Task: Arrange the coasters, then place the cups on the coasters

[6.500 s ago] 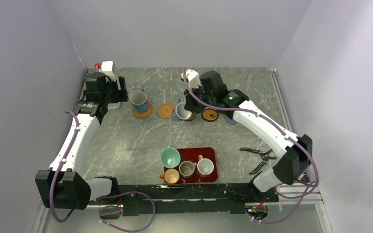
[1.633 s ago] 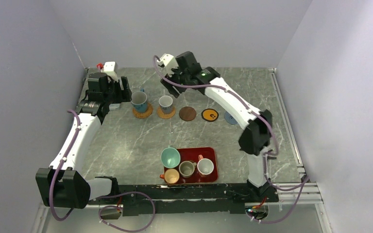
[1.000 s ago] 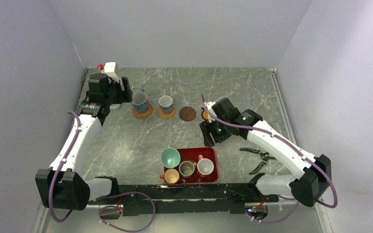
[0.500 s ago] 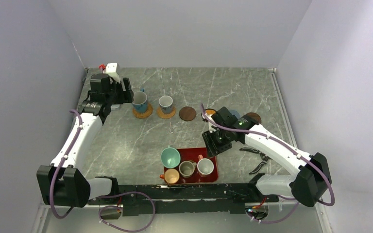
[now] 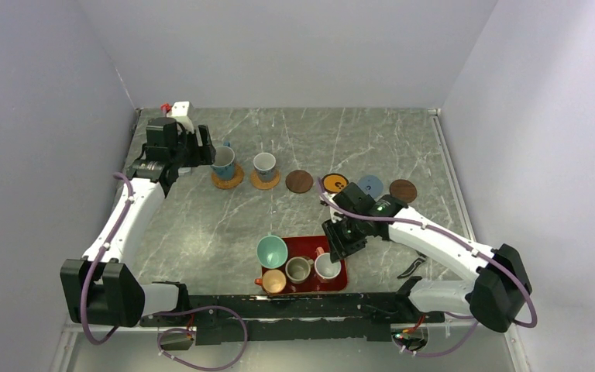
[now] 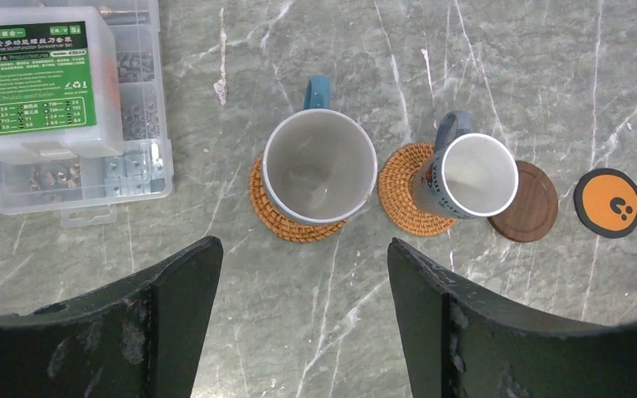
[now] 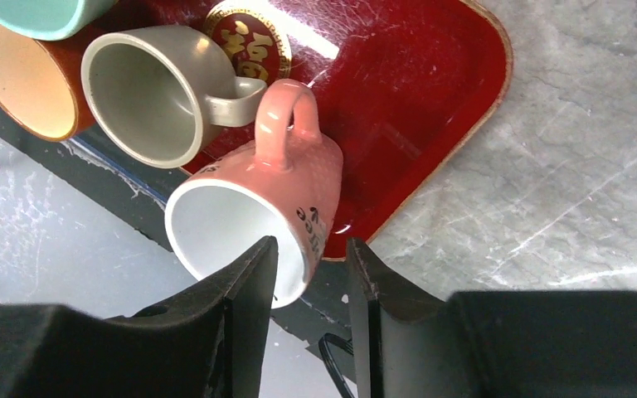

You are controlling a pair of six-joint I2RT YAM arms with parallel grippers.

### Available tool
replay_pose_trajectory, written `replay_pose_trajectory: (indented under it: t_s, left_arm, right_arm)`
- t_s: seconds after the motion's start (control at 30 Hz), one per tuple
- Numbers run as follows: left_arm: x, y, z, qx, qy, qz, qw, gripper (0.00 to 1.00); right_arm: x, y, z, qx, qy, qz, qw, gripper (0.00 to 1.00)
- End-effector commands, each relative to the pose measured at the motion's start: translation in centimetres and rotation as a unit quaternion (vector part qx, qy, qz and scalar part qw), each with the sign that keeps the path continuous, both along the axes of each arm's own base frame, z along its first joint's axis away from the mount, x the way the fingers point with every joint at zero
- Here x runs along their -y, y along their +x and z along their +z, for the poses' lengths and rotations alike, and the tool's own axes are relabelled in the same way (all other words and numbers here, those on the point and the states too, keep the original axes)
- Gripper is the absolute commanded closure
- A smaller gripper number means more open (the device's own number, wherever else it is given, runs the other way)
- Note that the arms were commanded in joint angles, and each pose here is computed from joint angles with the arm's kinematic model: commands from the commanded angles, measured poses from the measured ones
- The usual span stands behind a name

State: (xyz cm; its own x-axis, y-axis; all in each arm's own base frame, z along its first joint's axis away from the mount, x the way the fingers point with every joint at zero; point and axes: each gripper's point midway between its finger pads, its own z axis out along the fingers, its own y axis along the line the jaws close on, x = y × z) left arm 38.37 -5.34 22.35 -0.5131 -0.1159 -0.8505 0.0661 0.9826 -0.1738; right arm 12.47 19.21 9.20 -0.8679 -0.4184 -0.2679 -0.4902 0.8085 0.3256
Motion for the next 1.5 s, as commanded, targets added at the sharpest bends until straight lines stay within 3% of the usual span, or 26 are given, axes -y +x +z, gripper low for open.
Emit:
replay_pose_trajectory:
  t_s: [0.0,0.9,1.47]
  left_arm:
    - [0.8,0.5,1.3,0.02,-0.017,-0.009,1.0,0.22]
    - [0.9,0.4,1.7,0.025,-0.021,-0.013,0.999,0.21]
    - [1.1,0.2,2.2,0.03,-0.026,-0.017,0.999,0.21]
  right_arm:
    - [-1.2,0.3,0.0,0.015,0.008,0.004,1.0,0.6]
    - [-0.5,0.2,-0.8,0.041,-0.048,-0.017,0.998,0.75]
    - [-0.6,-0.5,-1.3,0.047,-0.075,-0.002,0.996,0.73]
